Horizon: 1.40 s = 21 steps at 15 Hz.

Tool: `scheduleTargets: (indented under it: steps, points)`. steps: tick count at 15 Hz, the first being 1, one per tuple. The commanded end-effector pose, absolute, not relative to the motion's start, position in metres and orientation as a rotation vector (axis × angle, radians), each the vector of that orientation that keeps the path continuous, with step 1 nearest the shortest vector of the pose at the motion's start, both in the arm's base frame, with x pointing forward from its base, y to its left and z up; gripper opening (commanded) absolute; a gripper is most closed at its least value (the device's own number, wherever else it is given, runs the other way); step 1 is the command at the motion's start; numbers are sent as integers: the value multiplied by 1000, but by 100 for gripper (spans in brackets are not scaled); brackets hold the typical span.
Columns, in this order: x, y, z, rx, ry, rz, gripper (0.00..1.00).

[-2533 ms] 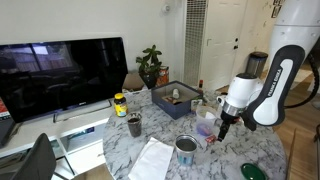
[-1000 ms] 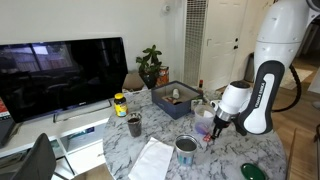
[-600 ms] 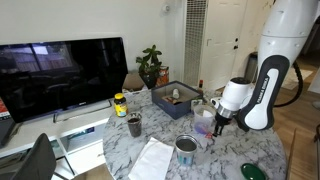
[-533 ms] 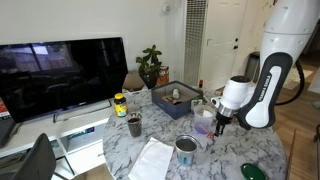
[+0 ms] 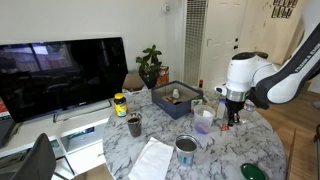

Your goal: Remove the silver cup from the clear cup and put two red sachets in the clear cup then place the silver cup back in the clear cup.

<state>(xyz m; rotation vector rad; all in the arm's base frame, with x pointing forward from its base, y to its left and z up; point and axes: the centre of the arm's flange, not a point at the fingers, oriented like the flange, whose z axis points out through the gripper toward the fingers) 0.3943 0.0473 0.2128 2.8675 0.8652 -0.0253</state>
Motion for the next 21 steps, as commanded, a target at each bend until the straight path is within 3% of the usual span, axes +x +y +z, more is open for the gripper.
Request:
scheduleTargets:
  steps: [1, 5, 14, 15, 16, 18, 21]
  points:
    - [386, 53, 278, 2847, 797, 109, 0]
    - [416, 60, 305, 2907, 580, 245, 0]
    - [454, 60, 283, 2905, 160, 257, 0]
    - [456, 59, 280, 2903, 134, 256, 5]
    - [459, 58, 277, 2913, 115, 260, 28]
    - [465, 59, 271, 2926, 97, 301, 32]
    - [474, 60, 268, 2926, 41, 370, 54]
